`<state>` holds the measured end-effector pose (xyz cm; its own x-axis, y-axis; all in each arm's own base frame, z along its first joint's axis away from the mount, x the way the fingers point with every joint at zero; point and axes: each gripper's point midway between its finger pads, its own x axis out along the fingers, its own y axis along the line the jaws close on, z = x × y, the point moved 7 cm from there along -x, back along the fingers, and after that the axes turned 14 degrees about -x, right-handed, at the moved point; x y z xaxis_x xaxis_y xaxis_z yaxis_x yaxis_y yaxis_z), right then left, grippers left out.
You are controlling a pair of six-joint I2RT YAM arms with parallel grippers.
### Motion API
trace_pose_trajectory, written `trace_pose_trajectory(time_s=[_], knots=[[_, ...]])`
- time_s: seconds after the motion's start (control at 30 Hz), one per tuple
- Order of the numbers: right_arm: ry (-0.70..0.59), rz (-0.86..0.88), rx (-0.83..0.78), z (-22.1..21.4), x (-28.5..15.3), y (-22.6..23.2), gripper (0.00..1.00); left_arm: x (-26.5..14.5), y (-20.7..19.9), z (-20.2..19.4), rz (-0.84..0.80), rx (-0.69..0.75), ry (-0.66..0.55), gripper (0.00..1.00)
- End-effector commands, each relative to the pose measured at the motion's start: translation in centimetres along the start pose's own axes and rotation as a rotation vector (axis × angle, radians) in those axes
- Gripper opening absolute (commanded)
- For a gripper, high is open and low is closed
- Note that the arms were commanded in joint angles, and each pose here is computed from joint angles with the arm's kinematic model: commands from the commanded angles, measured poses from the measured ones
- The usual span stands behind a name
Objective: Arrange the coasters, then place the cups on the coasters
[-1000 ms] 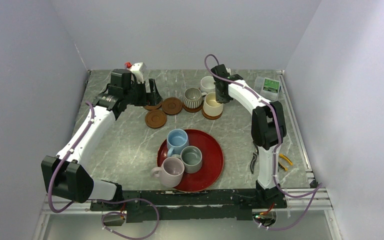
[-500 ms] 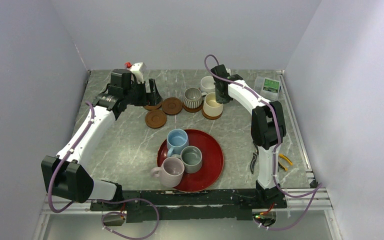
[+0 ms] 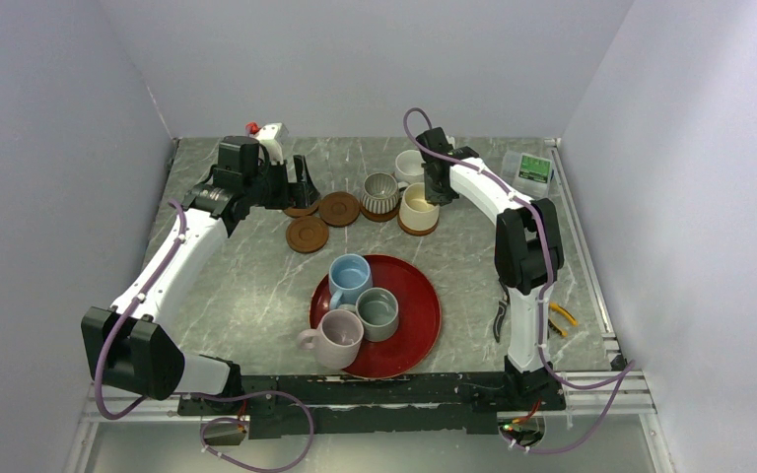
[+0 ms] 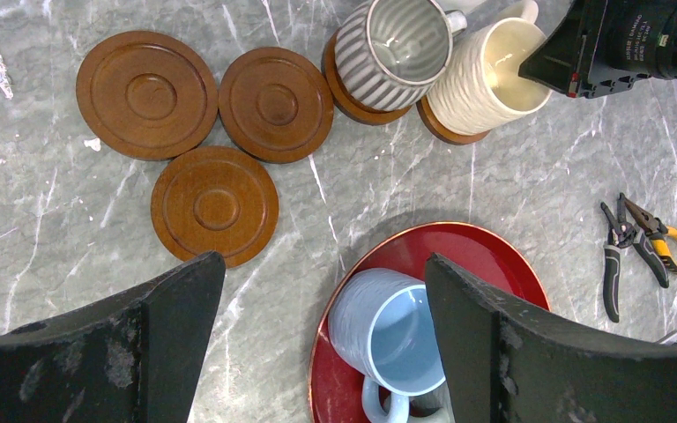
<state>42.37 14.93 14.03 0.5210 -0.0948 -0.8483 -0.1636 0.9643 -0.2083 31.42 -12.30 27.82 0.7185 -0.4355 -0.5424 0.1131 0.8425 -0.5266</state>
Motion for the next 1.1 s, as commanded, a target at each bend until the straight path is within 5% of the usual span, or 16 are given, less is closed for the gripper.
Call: trace_pose_trajectory(time_s=[0.0,0.2,0.43,0.8,1.07], knots=[[-0.096,0.018,0.042,2.8,-1.8,0.1,0.11,-0.7,-1.3,1.3,-0.049,0.026,-0.044,0.90],[-0.103,0.015,0.050,3.2,-2.4,-0.1,0.38,-0.7,-1.2,1.3,-0.045,0.029,-0.045,0.90],[-0.164,0.043,0.073,4.2,-5.2,-0.5,0.51,-0.7,-1.1,1.4,-0.040,0.032,-0.053,0.90],[-0.361,0.140,0.071,2.7,-13.8,-2.3,0.57,0.4,-1.3,0.8,-0.095,0.047,0.004,0.90],[-0.453,0.290,0.029,-2.7,-18.3,-2.2,0.58,1.7,-2.0,-0.6,-0.150,0.057,0.099,0.89]])
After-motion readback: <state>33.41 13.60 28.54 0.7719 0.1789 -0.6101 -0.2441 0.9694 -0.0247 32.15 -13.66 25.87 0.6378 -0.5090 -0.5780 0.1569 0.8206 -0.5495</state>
